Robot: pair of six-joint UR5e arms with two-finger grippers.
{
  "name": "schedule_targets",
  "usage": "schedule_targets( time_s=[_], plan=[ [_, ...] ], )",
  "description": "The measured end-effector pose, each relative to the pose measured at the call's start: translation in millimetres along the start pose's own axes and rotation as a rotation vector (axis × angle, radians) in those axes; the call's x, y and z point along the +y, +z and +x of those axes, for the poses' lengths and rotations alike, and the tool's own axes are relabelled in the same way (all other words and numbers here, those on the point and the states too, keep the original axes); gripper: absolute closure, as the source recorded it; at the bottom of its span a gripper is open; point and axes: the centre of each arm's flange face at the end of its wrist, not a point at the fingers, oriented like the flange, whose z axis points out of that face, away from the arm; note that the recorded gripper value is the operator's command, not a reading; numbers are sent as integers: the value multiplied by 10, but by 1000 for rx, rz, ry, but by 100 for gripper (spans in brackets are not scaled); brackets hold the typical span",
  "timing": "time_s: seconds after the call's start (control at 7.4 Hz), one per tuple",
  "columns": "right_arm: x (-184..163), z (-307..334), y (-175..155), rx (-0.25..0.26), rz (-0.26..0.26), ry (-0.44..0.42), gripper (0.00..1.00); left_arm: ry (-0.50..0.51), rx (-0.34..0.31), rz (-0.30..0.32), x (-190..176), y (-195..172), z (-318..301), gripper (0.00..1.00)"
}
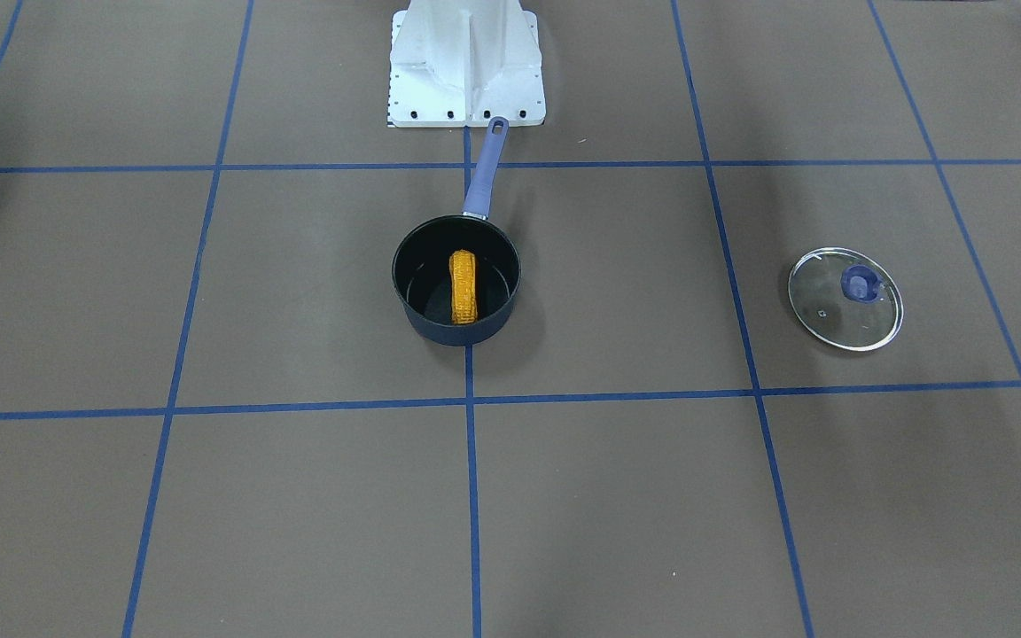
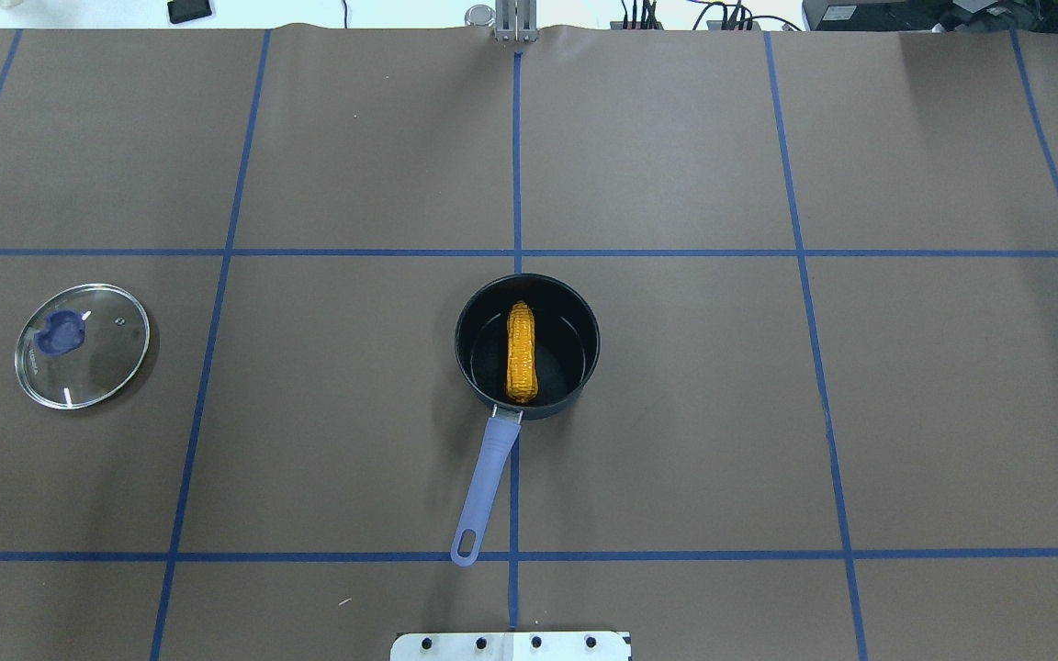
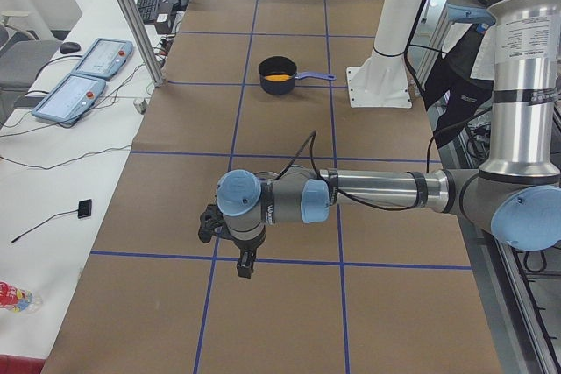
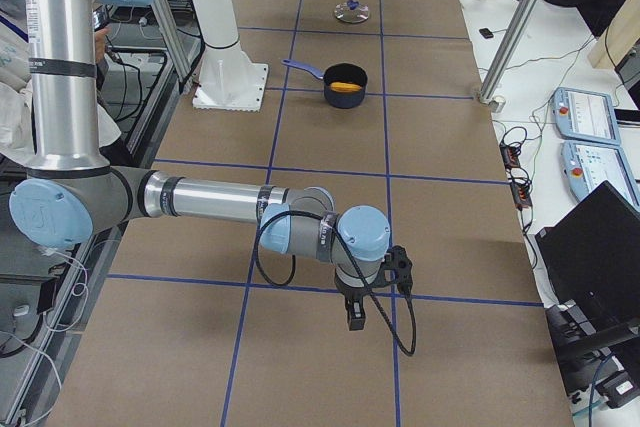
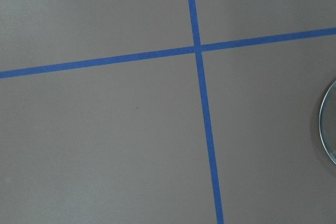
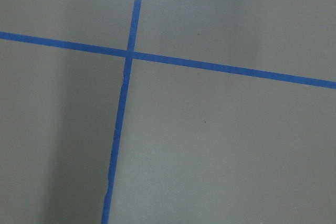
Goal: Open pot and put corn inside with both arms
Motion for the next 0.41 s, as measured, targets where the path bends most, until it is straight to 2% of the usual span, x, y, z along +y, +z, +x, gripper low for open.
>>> schedule_targets(
  time_s=[0.41],
  plan=[
    [3,4,6,0,-1,1,0,-1,0,-1,10,5,-3,2]
  ],
)
